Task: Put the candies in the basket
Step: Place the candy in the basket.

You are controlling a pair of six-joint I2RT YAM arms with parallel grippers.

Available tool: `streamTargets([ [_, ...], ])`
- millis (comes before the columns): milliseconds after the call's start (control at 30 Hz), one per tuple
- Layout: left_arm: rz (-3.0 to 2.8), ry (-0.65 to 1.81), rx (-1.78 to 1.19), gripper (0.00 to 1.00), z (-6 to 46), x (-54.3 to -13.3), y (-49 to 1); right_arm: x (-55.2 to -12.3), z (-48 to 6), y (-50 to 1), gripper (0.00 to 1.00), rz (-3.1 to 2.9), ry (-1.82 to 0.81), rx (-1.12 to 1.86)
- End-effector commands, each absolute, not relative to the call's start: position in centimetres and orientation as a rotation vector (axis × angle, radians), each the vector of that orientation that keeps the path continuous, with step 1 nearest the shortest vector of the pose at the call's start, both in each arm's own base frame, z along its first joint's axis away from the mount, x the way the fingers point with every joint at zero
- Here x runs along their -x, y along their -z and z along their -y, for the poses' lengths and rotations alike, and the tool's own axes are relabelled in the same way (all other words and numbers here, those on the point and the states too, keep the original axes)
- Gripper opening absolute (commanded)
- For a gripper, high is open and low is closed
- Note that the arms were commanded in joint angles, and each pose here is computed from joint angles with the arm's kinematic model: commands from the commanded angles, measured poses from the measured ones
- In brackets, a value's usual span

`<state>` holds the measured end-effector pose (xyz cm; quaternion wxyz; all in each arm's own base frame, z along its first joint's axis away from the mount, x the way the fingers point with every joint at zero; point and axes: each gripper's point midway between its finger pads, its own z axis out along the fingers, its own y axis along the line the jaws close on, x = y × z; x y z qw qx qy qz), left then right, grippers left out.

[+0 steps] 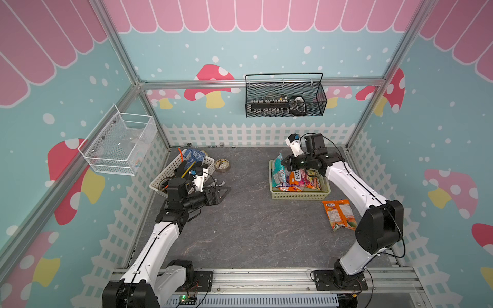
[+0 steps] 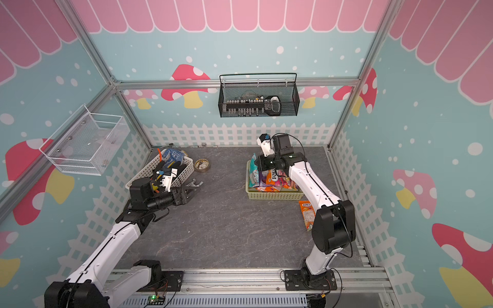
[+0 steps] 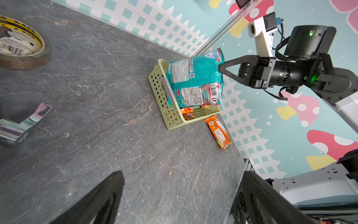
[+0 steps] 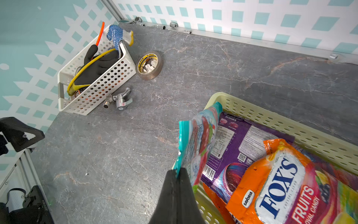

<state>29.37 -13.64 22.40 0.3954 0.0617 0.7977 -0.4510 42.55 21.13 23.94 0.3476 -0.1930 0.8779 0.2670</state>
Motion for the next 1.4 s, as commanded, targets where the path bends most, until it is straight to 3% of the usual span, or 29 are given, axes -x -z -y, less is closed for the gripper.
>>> streamTargets([
  [0, -1.991, 1.141, -0.202, 0.99, 13.8, -29.1, -22.9, -42.6, -22.0, -24.6, 0.00, -2.225, -0.758, 0.541],
  [400, -2.001, 1.121, -0.173, 0.99, 13.5, -29.5, -22.6, -44.1, -18.3, -18.4, 0.00, -2.370, -0.766, 0.428],
  [700, -2.010, 1.115, -0.159, 0.99, 13.4, -29.6, -22.3, -46.4, -14.6, -12.8, 0.00, -2.503, -0.569, 0.321],
  [1033, -2.017, 1.119, -0.155, 0.99, 13.4, -29.7, -22.1, -48.1, -12.0, -10.5, 0.00, -2.548, -0.351, 0.271],
  [1367, -2.027, 1.119, -0.147, 0.99, 13.4, -29.8, -21.8, -48.2, -10.9, -10.3, 0.02, -2.550, -0.297, 0.199],
])
